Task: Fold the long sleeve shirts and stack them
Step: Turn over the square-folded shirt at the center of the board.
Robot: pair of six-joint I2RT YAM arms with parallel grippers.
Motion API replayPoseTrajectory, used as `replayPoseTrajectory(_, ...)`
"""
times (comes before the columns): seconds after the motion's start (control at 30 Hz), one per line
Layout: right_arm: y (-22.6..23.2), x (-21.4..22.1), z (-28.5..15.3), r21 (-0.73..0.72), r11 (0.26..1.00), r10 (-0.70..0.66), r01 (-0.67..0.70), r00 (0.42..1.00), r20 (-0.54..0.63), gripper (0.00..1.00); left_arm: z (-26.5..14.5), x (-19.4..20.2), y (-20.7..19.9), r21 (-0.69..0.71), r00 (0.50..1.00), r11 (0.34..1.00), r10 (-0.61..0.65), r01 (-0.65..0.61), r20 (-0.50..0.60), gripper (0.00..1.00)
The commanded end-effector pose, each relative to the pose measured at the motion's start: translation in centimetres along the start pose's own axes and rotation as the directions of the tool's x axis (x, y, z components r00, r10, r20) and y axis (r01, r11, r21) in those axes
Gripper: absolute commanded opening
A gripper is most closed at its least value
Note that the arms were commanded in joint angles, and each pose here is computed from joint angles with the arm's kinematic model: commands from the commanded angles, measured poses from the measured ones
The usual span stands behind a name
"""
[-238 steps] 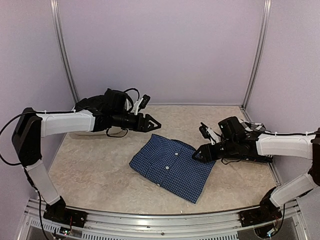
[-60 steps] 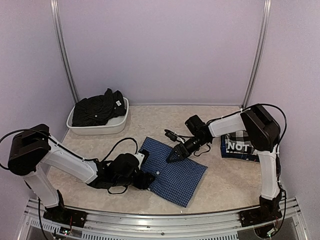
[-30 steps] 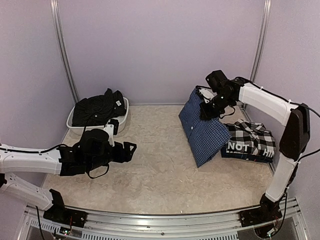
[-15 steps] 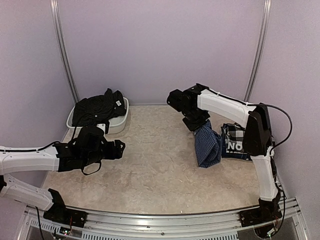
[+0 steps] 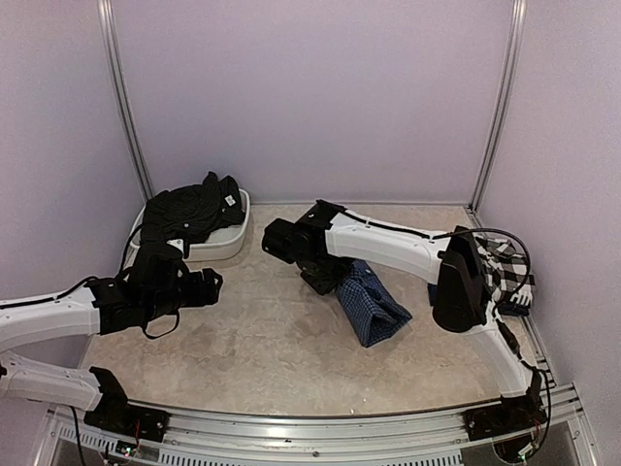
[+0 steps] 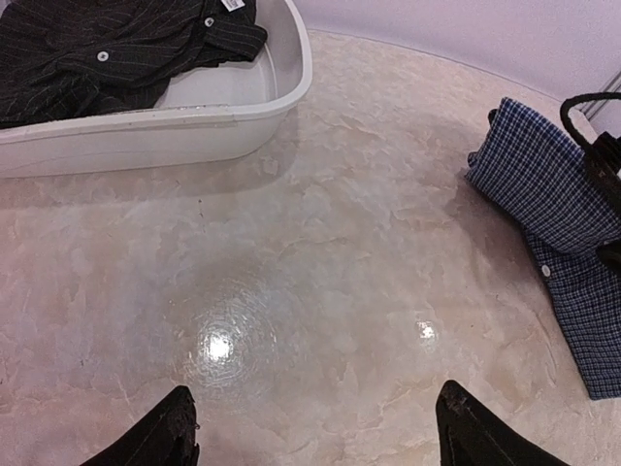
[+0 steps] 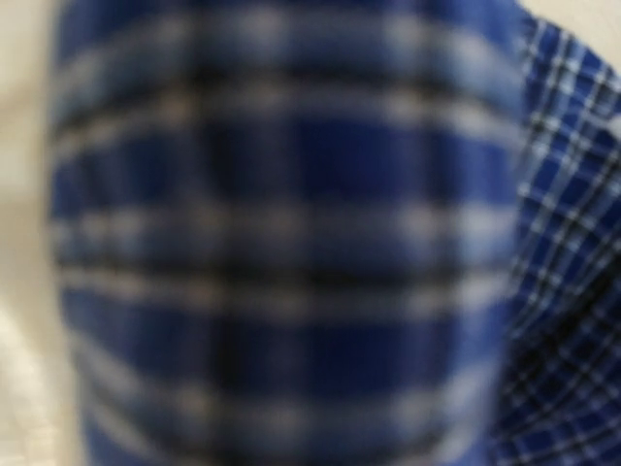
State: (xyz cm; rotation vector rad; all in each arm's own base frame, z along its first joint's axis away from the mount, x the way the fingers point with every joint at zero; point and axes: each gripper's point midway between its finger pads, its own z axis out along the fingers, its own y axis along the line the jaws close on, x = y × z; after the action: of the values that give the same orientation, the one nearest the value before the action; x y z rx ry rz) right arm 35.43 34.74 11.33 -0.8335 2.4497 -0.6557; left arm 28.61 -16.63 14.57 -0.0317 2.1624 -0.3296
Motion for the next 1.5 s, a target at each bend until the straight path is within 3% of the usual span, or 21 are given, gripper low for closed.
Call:
replayPoseTrajectory(0.0,4.5,0.5,-0.4,-0.051,0.998,-0.038,0.038,0.999,-0.004,0.11,-0.3,0.4,1.3,-0.028,1.000,1.000,-0.007,0.007,-0.006,0.80)
replayPoseTrajectory(0.23,9.9,0.0,-3.3,-0.143,0.987,-0.068,0.077,0.995,0.069,0.39,-0.1,0.2,2.2,-0.055,1.000,0.998,-0.012,0.011,-0.006,0.80)
replayPoseTrajectory(0.57,17.1,1.2,-8.1,-0.360,0.924,-0.083,0.128,0.987,0.139,0.68,-0.5,-0.6,3.3,-0.088,1.000,0.996,-0.023,0.025,0.018,0.81)
replayPoseTrajectory(0.73,19.9,2.6,-10.3,-0.472,0.865,-0.102,0.170,0.981,0.165,0.71,-0.4,-0.8,3.3,-0.082,0.999,0.996,-0.029,0.030,0.018,0.81)
replayPoseTrajectory(0.9,18.5,2.6,-12.2,-0.479,0.863,-0.067,0.161,0.976,0.208,0.73,-0.3,-0.7,3.2,-0.070,0.999,0.997,-0.037,0.039,0.029,0.82)
replayPoseTrajectory(1.1,14.4,1.9,-14.1,-0.536,0.839,0.065,0.094,0.961,0.269,0.74,-0.1,-1.3,1.3,0.033,0.997,0.997,-0.066,0.065,0.037,0.98)
replayPoseTrajectory(1.23,12.1,1.6,-13.6,-0.569,0.821,0.149,0.050,0.943,0.299,0.74,-0.2,-2.1,-0.4,0.136,0.994,0.986,-0.102,0.095,0.048,0.99)
replayPoseTrajectory(1.47,8.4,2.0,-9.0,-0.555,0.830,0.236,-0.064,0.940,0.245,0.73,0.1,-3.4,-3.7,0.281,0.990,0.953,-0.133,0.115,0.044,0.99)
